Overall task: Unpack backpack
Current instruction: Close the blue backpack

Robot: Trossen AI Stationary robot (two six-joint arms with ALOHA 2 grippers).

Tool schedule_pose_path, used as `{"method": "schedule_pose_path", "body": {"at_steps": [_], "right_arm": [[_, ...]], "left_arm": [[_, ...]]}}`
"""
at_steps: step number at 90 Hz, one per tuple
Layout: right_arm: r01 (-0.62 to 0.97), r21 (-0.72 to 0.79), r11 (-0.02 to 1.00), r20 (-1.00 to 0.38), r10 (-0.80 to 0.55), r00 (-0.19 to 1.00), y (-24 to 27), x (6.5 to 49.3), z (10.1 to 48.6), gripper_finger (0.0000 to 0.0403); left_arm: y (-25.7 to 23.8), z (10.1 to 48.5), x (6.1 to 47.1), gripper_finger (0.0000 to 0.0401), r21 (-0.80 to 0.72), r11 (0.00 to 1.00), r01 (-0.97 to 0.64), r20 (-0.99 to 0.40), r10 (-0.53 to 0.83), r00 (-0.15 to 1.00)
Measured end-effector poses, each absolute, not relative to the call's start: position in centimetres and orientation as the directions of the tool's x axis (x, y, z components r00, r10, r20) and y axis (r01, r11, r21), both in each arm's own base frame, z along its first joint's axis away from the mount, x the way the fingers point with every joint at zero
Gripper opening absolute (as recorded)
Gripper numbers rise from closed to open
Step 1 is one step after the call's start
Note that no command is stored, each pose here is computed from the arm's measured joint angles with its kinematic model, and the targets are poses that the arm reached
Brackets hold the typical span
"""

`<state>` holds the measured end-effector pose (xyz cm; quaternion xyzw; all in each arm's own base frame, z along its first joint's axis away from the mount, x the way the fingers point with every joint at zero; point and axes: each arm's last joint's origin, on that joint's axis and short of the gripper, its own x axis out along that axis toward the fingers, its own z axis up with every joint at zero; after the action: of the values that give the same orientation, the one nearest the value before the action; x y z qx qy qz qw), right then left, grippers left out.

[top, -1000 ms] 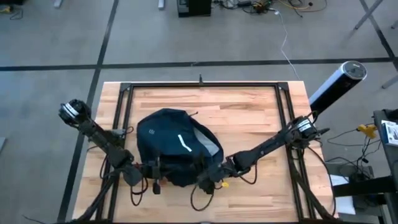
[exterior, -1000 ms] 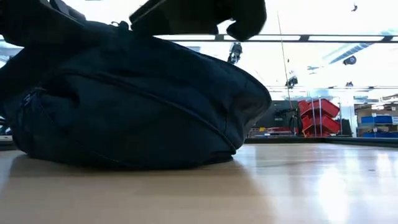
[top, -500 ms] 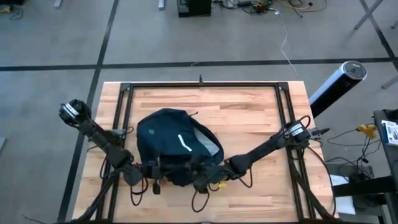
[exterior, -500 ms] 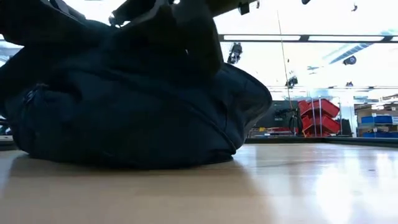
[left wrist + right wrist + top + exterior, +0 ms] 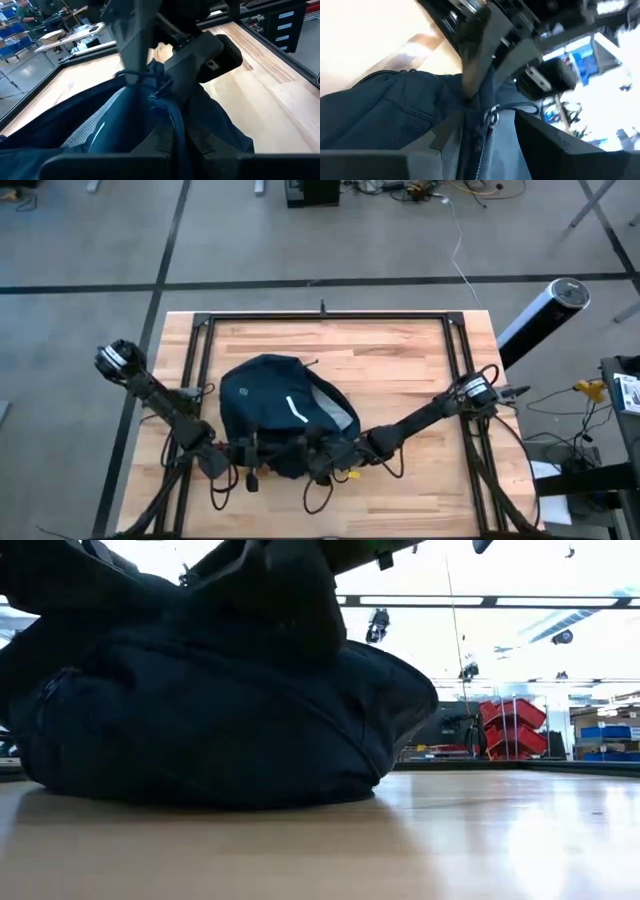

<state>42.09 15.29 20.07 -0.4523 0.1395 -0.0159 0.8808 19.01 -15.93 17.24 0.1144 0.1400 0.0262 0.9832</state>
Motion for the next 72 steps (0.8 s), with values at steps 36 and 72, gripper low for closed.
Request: {"method": "schedule_pose_path", "body": {"at_steps": [36,72], "right_arm": [[-0.067,-0.674,0.736,-0.267,-0.158,0.951,15.1,42.3,20.2,0.0017],[-0.159,-0.582,0.798,-0.314,-0.041,0.948,16.7,42.3,21.2,0.0084]], "left_arm": [[-16.0,17.3,19.0,0.0000,0.231,0.973,-0.019,-0.267,0.083,0.960],[-16.0,17.3,19.0,0.0000,0.230,0.973,-0.010,-0.272,0.075,0.959]]}}
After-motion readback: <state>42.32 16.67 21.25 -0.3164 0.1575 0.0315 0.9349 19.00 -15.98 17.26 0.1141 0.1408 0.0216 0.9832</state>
